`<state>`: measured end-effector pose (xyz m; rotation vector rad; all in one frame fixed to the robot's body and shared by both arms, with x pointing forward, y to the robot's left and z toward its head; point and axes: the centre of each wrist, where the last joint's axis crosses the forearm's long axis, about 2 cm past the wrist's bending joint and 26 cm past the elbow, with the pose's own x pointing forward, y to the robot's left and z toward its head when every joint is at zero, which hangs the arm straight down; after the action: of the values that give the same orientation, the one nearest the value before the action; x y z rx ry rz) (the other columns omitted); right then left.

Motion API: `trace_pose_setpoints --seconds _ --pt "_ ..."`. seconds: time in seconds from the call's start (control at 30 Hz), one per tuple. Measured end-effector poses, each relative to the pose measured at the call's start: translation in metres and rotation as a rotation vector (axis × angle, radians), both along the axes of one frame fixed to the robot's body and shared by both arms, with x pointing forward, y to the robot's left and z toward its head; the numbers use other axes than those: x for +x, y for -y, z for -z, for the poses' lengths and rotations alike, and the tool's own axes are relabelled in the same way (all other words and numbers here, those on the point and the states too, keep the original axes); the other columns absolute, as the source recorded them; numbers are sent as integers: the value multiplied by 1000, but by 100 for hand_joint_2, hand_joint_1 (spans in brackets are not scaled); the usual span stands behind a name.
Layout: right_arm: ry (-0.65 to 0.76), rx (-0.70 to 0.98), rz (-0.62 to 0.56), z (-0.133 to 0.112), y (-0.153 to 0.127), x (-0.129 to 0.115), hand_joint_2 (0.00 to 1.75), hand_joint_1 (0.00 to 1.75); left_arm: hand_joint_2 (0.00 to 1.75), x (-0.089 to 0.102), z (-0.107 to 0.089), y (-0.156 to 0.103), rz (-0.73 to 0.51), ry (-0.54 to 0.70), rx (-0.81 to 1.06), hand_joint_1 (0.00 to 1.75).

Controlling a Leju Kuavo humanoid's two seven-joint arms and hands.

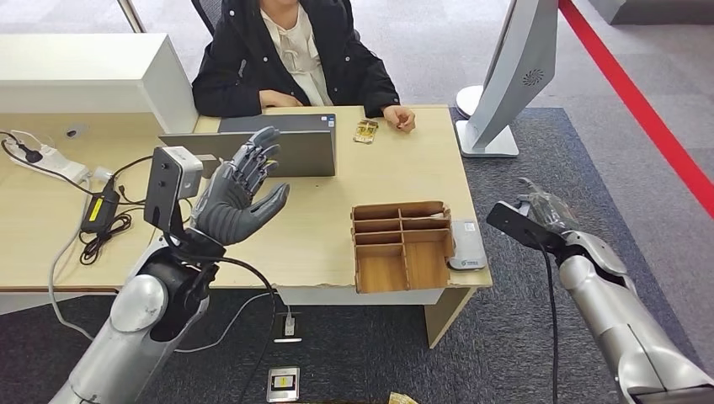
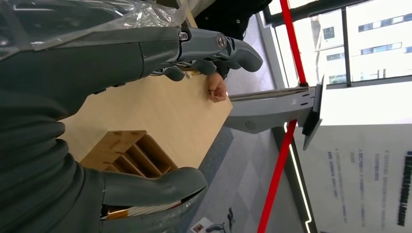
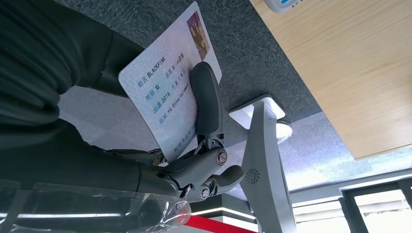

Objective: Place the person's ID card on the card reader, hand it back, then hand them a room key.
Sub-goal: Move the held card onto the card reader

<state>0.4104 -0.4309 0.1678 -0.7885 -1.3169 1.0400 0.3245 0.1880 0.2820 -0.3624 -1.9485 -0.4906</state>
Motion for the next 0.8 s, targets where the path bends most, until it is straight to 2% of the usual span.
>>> trace_pose_setpoints --seconds 0.8 --pt "15 28 -69 16 -23 2 175 175 175 -1 5 6 -9 10 -39 0"
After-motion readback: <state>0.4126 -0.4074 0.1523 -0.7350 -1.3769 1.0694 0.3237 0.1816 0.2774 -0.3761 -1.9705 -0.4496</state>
